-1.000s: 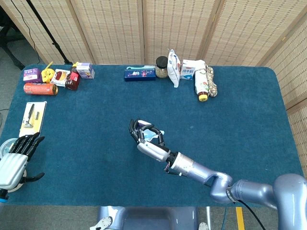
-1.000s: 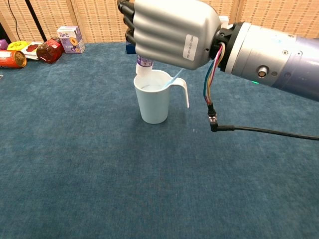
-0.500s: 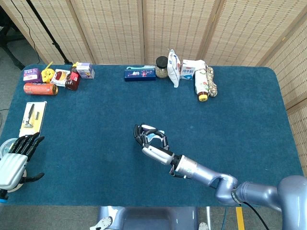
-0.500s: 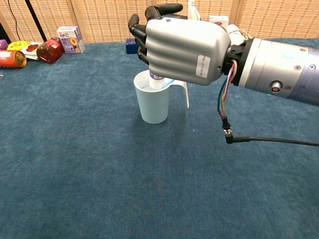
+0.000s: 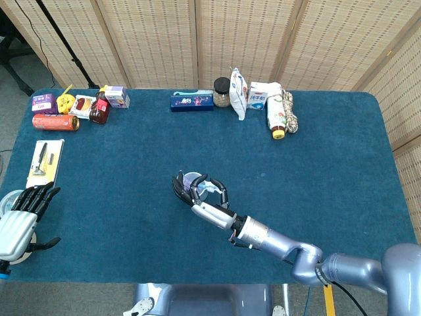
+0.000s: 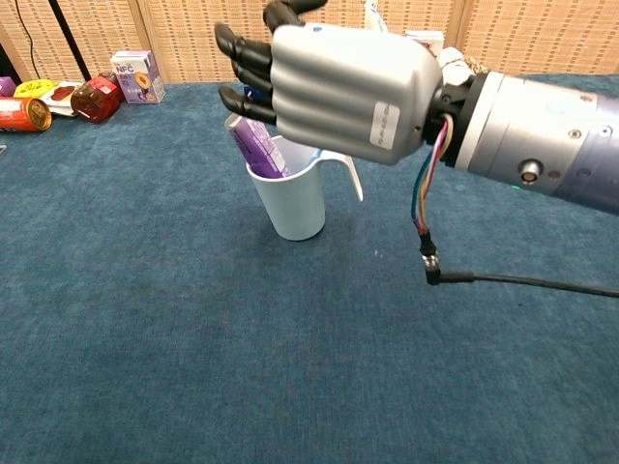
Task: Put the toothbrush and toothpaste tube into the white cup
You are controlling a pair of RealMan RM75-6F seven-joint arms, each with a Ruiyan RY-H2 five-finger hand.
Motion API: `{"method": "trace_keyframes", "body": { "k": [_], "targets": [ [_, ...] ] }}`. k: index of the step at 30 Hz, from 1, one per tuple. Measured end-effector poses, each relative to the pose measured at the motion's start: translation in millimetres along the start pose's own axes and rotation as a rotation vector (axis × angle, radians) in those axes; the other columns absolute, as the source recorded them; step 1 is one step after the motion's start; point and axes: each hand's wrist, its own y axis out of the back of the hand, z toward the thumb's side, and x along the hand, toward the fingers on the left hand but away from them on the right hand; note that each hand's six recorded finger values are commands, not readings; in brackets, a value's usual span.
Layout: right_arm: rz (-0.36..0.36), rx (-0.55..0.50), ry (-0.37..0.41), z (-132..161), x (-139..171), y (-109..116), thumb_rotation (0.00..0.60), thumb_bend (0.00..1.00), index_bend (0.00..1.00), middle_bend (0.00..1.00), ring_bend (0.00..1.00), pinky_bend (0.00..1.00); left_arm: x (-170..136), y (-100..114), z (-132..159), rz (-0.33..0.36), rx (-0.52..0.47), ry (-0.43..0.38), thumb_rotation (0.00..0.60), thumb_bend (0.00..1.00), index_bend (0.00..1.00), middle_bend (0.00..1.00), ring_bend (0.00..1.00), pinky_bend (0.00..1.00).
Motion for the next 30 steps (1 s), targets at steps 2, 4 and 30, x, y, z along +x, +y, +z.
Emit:
{"method": "trace_keyframes", "body": {
  "k": [2, 4, 30],
  "targets": [
    [0.001, -0.005, -0.031, -11, -3, -1, 0.6, 0.41, 0.06, 0.2, 0.1, 0.48, 0, 0, 0, 0.0, -0.001, 0.0, 0.6, 0.06, 0.0, 0.0, 0.0, 0.0],
    [0.008, -0.008, -0.062, -23, -4, -4, 0.6, 0.41, 0.07, 0.2, 0.1, 0.47, 0, 0, 0, -0.001, -0.001, 0.0, 0.6, 0.06, 0.0, 0.0, 0.0, 0.0],
    [0.616, -0.963, -0.545, -89, 179, -175, 0.6, 0.0, 0.0, 0.0, 0.0, 0.0, -6, -9, 7, 0.036, 0.047, 0.008, 0.6, 0.06, 0.0, 0.0, 0.0, 0.0]
  ]
}}
